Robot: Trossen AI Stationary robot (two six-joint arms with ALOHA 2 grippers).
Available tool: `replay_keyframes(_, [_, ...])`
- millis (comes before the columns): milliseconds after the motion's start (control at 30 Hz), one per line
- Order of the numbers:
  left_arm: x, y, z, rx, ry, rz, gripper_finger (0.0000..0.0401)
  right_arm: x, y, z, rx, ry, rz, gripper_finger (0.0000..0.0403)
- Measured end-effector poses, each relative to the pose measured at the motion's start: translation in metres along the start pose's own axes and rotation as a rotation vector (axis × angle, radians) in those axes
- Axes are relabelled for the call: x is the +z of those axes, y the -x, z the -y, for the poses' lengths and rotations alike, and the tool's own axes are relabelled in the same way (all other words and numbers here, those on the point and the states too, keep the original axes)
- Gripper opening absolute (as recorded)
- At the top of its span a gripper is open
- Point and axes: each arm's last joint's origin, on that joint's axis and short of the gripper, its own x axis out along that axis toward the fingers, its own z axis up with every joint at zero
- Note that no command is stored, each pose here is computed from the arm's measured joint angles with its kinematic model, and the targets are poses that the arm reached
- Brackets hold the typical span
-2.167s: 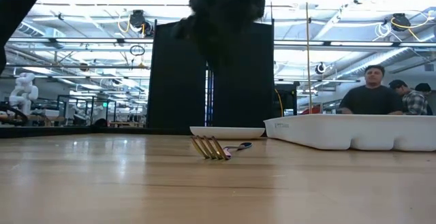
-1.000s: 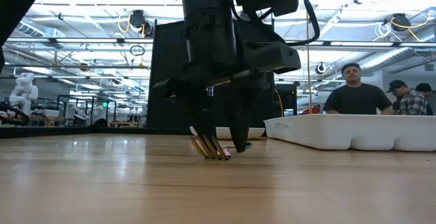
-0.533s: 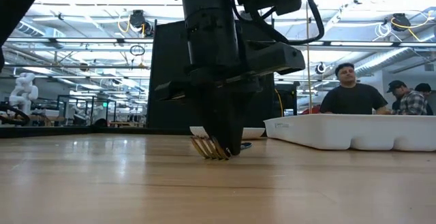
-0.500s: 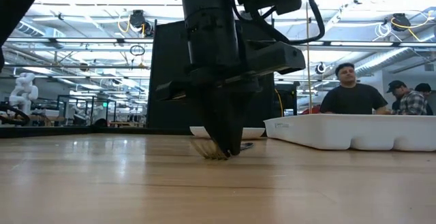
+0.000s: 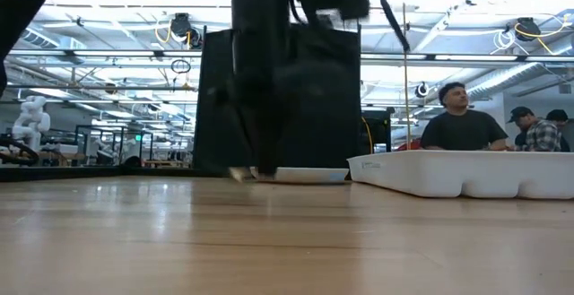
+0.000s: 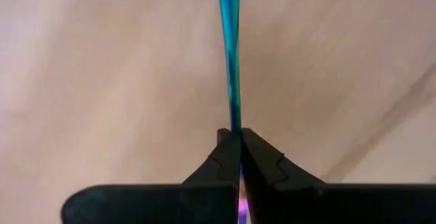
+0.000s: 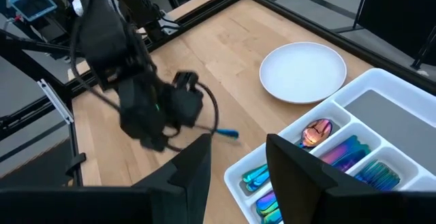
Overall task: Sort silverware
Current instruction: Put the purple fork into the white silverware tray
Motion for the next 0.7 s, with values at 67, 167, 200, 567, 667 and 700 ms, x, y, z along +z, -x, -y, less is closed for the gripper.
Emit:
replay_keyframes(67, [0.0,0.016,-0.008,0.03,-0.105,0.019,0.0004,0.0,0.0,0.0,0.0,0.001,0.0,0.0132])
replay_keyframes(167, [0.0,0.039,-0.014,0.022,-0.343,0.07,0.0004,0.0,0.0,0.0,0.0,0.005,0.0,0.0132])
replay_keyframes(200, [0.001,0.046,-0.017,0.016,-0.434,0.091,0.0004,0.0,0.0,0.0,0.0,0.005,0.0,0.0132])
replay_keyframes(567, [0.057,0.088,-0.048,0.218,-1.277,0.491,0.0004,0.002,0.002,0.004,0.005,-0.055,-0.001,0.0132])
replay_keyframes(667, [0.078,0.085,-0.044,0.361,-1.576,0.62,0.0004,0.003,0.004,0.007,0.014,-0.096,-0.017,0.0132])
replay_keyframes(700, [0.084,0.082,-0.044,0.409,-1.667,0.645,0.0004,0.003,0.004,0.007,0.015,-0.103,-0.023,0.0132])
